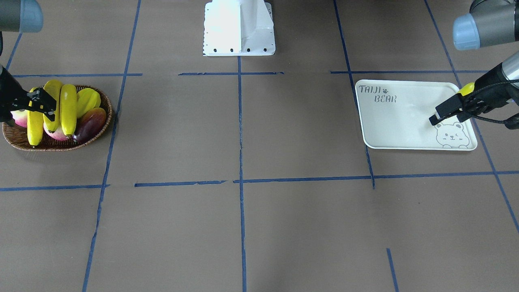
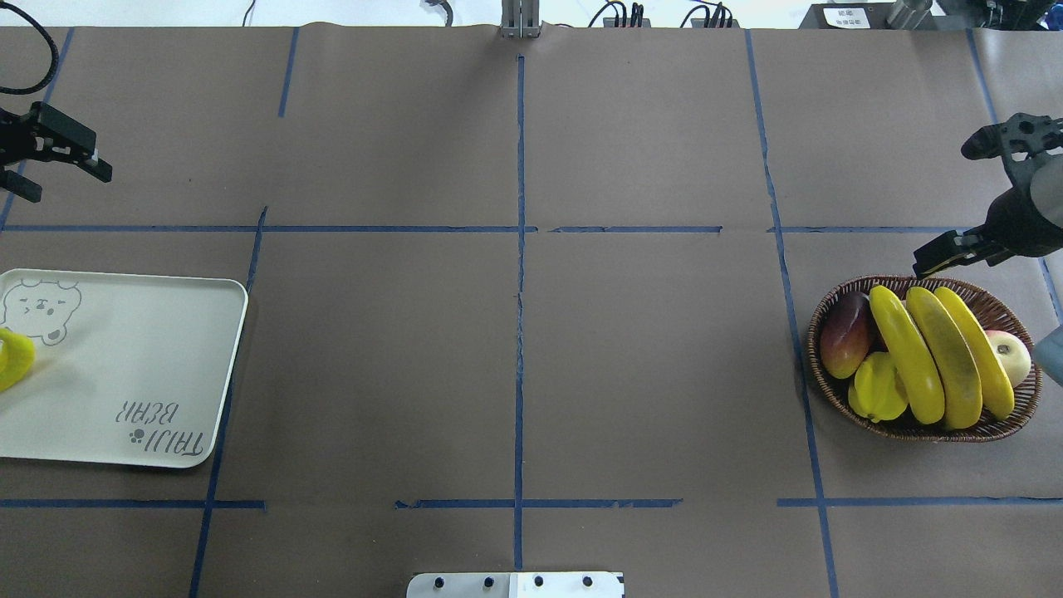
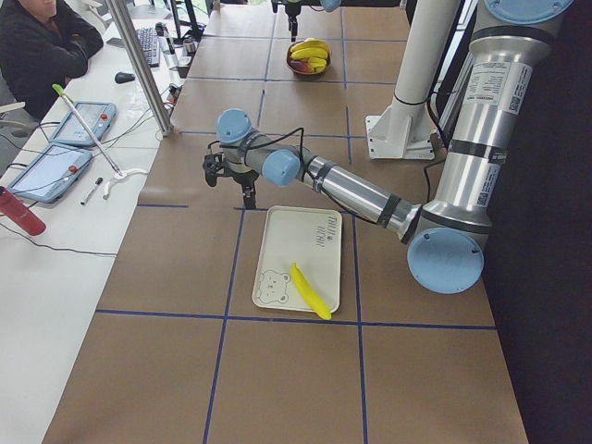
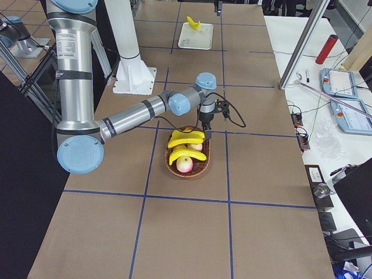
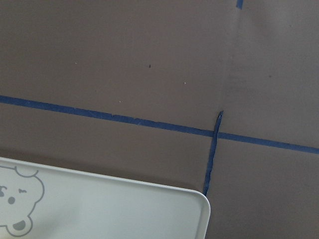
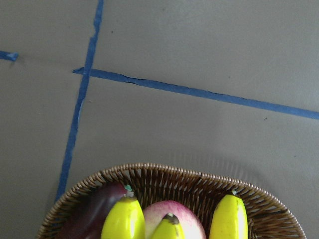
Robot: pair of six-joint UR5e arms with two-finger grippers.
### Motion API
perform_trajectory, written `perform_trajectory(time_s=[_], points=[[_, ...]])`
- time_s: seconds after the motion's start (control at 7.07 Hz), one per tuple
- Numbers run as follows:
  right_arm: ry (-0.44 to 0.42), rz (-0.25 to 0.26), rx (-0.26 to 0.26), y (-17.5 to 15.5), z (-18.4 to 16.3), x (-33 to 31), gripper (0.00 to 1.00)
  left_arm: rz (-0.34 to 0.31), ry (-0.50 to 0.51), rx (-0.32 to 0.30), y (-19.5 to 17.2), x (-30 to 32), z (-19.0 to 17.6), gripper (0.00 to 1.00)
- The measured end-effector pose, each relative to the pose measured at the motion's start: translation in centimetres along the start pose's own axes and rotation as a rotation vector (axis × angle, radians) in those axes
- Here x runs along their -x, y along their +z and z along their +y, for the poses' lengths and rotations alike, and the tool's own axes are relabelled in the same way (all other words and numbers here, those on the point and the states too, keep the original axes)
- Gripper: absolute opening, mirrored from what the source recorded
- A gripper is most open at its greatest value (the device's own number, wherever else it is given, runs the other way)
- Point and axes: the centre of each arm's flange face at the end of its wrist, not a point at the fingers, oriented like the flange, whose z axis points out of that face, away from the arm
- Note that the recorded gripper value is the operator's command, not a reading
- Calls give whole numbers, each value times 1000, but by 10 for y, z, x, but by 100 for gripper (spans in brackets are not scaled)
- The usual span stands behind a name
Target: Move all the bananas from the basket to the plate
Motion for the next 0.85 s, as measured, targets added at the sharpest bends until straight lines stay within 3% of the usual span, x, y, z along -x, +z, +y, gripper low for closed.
perform_trajectory(time_s=[0.42, 0.85], points=[[28, -103, 43, 5, -28, -24, 100, 12, -4, -10, -7, -14, 3, 100], [45, -181, 100, 12, -19, -21, 100, 19, 6, -18, -14, -17, 9, 100]])
